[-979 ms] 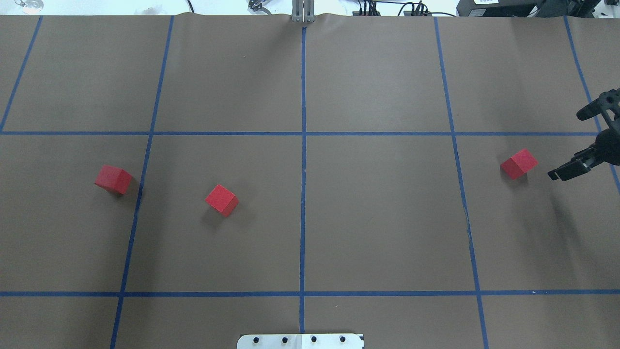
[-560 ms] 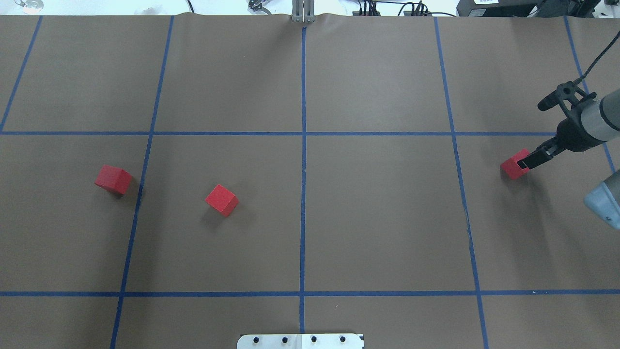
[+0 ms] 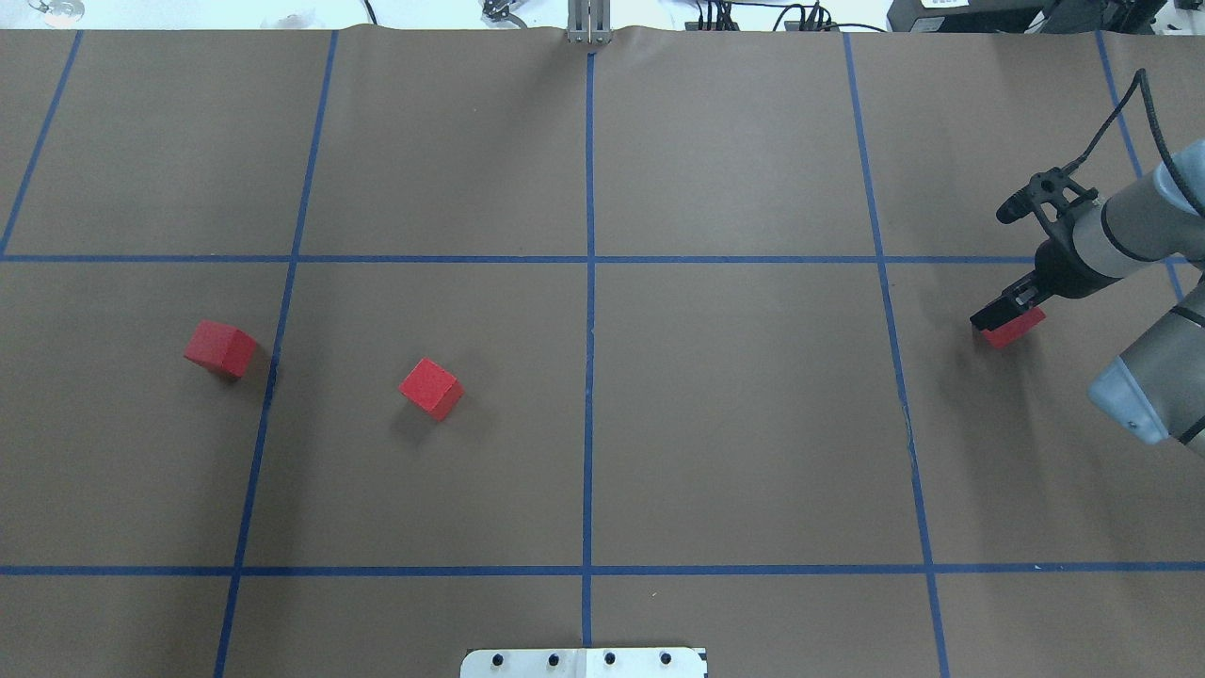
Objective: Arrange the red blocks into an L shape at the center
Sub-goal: 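Lower the right gripper onto the red cube on its side and grasp it, then carry the red cube with the right gripper to the table center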
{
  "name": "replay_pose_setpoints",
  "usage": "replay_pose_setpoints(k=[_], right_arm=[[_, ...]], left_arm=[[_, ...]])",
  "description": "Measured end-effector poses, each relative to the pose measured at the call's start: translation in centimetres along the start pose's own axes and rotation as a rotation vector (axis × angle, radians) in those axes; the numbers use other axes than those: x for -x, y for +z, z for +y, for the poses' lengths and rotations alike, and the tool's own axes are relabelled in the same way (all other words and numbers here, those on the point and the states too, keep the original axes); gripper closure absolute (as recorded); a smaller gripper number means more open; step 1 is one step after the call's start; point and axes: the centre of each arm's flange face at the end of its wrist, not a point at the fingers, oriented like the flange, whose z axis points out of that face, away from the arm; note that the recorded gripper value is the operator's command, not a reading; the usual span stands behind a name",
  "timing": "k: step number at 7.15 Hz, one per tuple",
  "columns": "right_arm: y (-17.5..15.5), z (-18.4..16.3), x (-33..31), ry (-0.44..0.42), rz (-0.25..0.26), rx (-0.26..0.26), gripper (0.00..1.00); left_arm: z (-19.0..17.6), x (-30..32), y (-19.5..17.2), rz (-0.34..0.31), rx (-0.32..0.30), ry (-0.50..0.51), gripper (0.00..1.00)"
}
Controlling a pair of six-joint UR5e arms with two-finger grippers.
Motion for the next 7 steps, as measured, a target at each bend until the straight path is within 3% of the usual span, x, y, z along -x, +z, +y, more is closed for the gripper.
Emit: replay_pose_setpoints(k=[1,5,7], right_arm=[[0.3,0.3,-0.2,0.005,0.005,0.007,1.0],[-0.5,-0.4,0.6,0.063,-0.008,-0.003,1.0],[-4.1,-4.5,5.3,0.218,-0.042,-0.055,1.0]], left_arm=[[0.0,0.0,0.0,0.0,0.0,0.0,0.0],[-0.1,-0.1,-0.1,0.002,-0.002,0.002,0.0],[-0.2,-0.2,-0.2,0.003,-0.005,0.004,0.0]])
